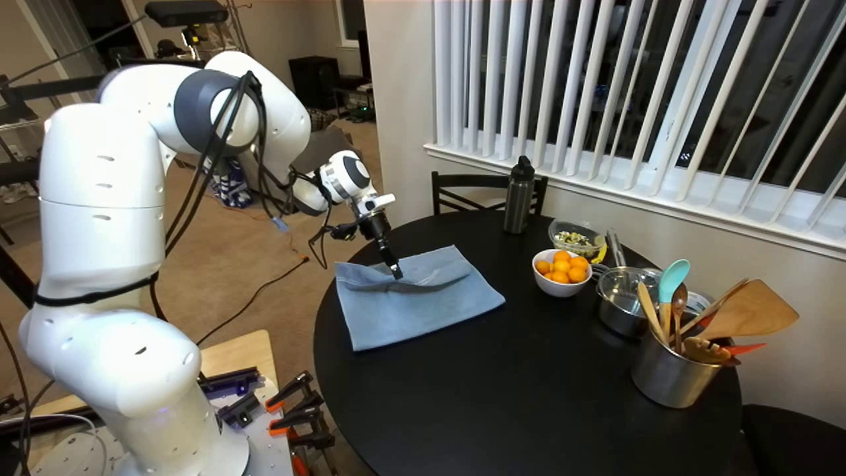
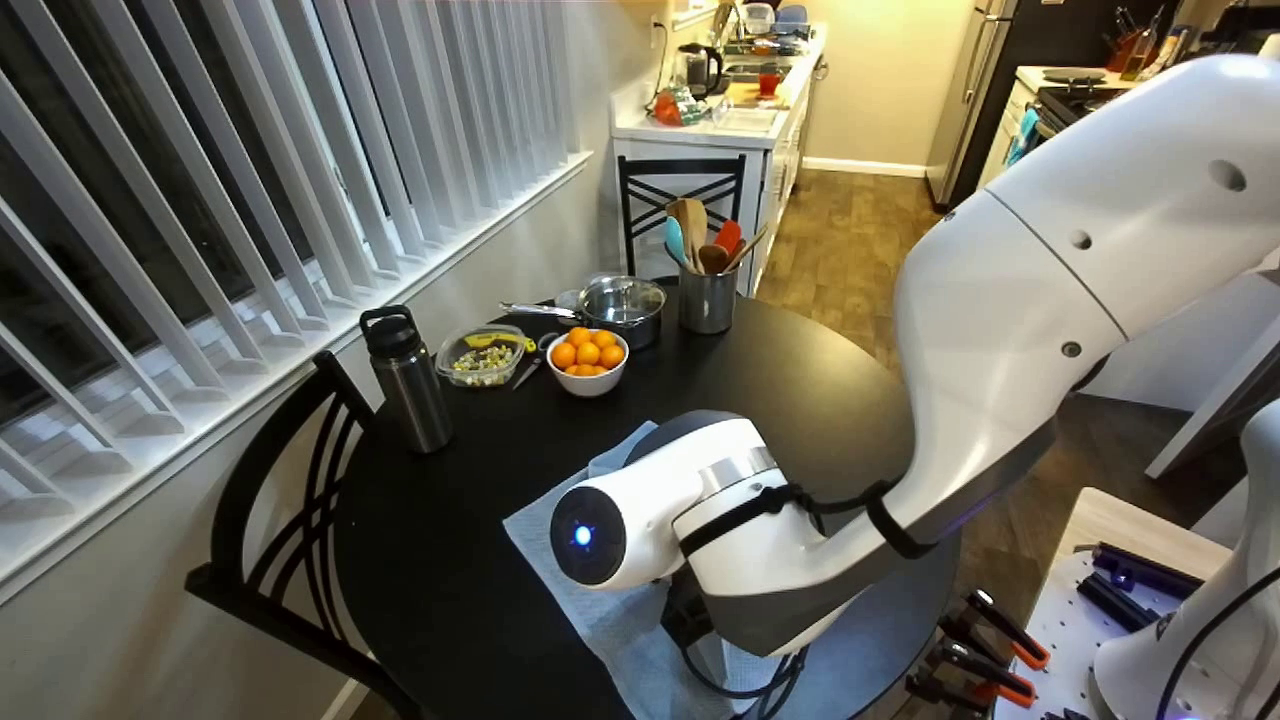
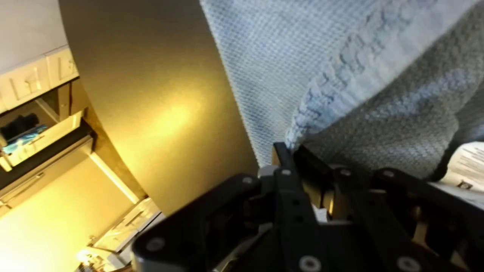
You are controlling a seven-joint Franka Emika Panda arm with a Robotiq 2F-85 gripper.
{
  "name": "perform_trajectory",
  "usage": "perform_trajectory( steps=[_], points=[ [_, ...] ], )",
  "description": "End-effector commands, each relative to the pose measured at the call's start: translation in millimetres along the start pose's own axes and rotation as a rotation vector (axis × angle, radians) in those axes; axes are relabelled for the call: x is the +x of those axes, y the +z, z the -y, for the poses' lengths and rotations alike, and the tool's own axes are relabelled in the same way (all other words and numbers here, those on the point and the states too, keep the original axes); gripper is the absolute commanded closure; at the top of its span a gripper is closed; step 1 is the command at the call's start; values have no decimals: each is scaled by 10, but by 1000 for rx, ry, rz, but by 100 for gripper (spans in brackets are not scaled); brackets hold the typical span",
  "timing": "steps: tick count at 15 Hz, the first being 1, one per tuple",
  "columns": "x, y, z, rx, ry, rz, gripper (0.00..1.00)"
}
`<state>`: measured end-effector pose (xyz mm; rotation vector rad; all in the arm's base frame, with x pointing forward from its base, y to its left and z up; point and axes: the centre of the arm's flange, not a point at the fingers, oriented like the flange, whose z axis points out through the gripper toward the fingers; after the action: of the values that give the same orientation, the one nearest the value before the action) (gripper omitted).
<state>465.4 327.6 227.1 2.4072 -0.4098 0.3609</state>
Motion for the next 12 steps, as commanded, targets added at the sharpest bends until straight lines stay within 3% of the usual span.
perform_trajectory(
  steps=[1,4,5,6,12],
  points=[
    [44,-18,-480,-101,43,-43,97],
    [143,6,-633,-152,34,-60,97],
    [167,17,-656,-155,29,-59,97],
    [199,15,-469,-143,36,-45,93],
    [211,33,-507,-147,35,-44,93]
  ],
)
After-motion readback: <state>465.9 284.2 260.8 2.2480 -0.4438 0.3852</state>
